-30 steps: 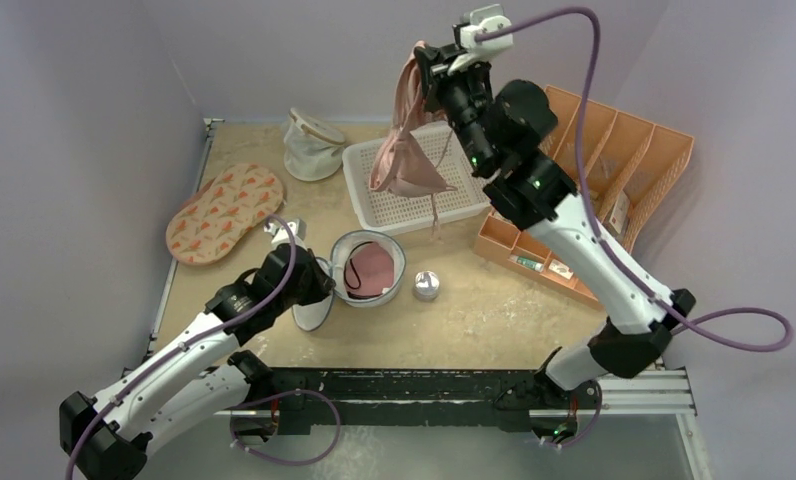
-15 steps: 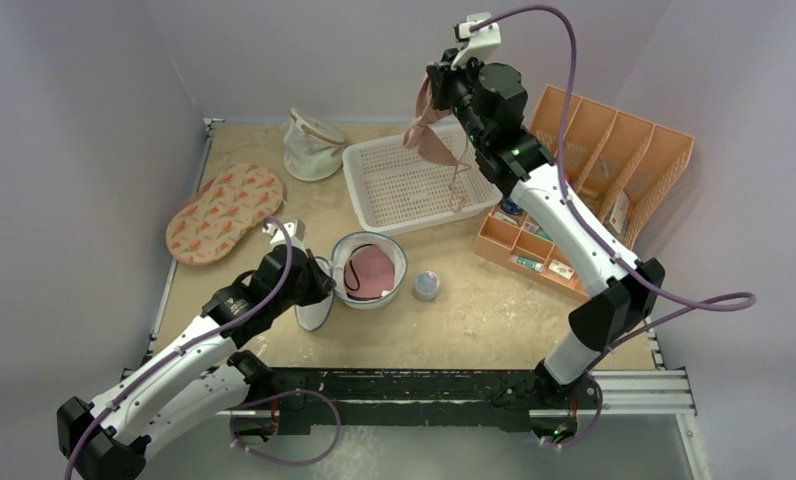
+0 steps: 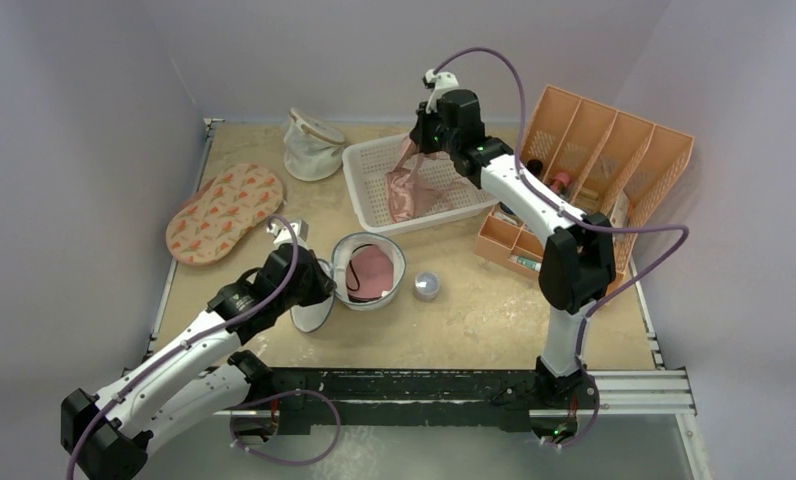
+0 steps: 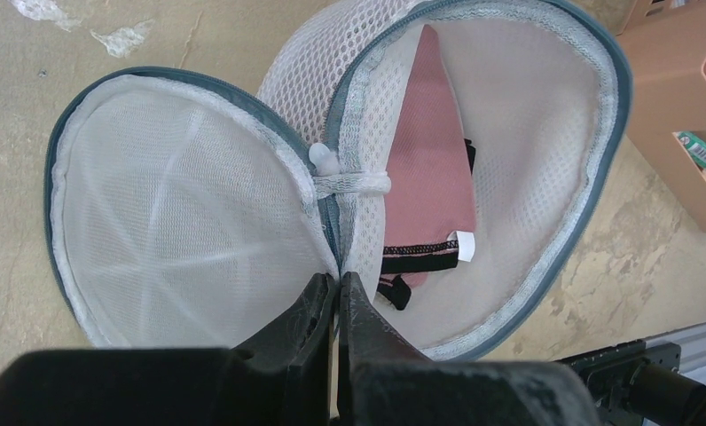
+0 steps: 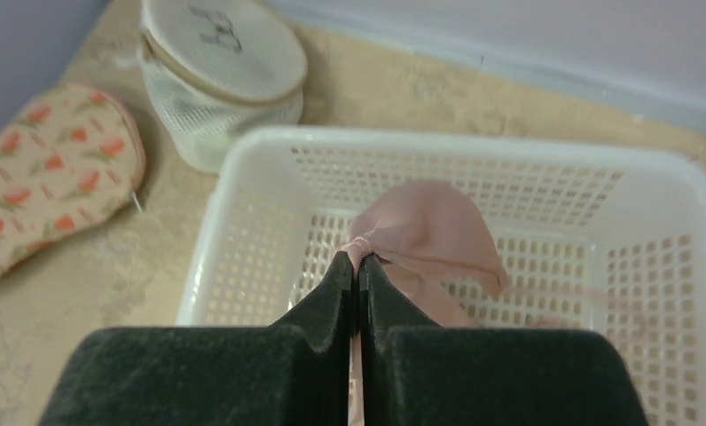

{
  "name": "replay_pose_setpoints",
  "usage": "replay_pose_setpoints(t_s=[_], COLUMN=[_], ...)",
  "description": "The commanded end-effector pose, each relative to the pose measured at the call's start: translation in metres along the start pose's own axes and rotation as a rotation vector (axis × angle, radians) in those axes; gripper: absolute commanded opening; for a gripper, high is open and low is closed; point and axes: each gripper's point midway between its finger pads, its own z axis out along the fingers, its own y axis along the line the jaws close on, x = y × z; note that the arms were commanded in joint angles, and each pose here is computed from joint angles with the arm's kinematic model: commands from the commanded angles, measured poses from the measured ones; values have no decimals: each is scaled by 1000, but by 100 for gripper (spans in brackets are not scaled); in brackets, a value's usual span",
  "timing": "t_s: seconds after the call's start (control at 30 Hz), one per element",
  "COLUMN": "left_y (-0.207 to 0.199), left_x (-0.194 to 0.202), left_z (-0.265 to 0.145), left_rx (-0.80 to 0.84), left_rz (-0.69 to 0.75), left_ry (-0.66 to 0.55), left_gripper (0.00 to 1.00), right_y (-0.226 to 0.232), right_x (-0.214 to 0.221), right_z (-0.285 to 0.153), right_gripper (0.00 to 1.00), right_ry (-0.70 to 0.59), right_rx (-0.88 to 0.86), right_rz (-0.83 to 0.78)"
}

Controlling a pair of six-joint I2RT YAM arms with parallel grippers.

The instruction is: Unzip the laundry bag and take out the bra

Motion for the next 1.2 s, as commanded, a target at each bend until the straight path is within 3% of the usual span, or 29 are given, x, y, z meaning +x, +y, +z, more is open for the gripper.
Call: replay_pose_setpoints(t_s=[0.0,0.27,0.7,0.8,0.93,1.07,1.17], left_y=[-9,-6,-8,-11,-12,-13,-12], left_x=[-13,-14,-22,-20,-19,-22,-20], left_z=[-1,1,5,5,6,5,7], left_rx=[16,-14,-50,-40,-41,-45,-54], left_rz=[0,-6,-3,4,26,37,37], left_ry=[-37,-34,-40,-26,-12,-12,-5], left_gripper=[0,0,0,0,0,0,0], right_y=[-3,-30,-10,-24,-35,-27,-18], right_x=[10,98,158,147,114,99,93], right_z=[1,23,3,-7,-26,-53,-73], right_gripper=[0,0,4,18,50,67,75], right_ry=[63,376,453,442,373,348,328], right_rx=[-39,-7,-133,-59,15,-3,-14], right_rz=[37,14,113,56,-21,-37,-53])
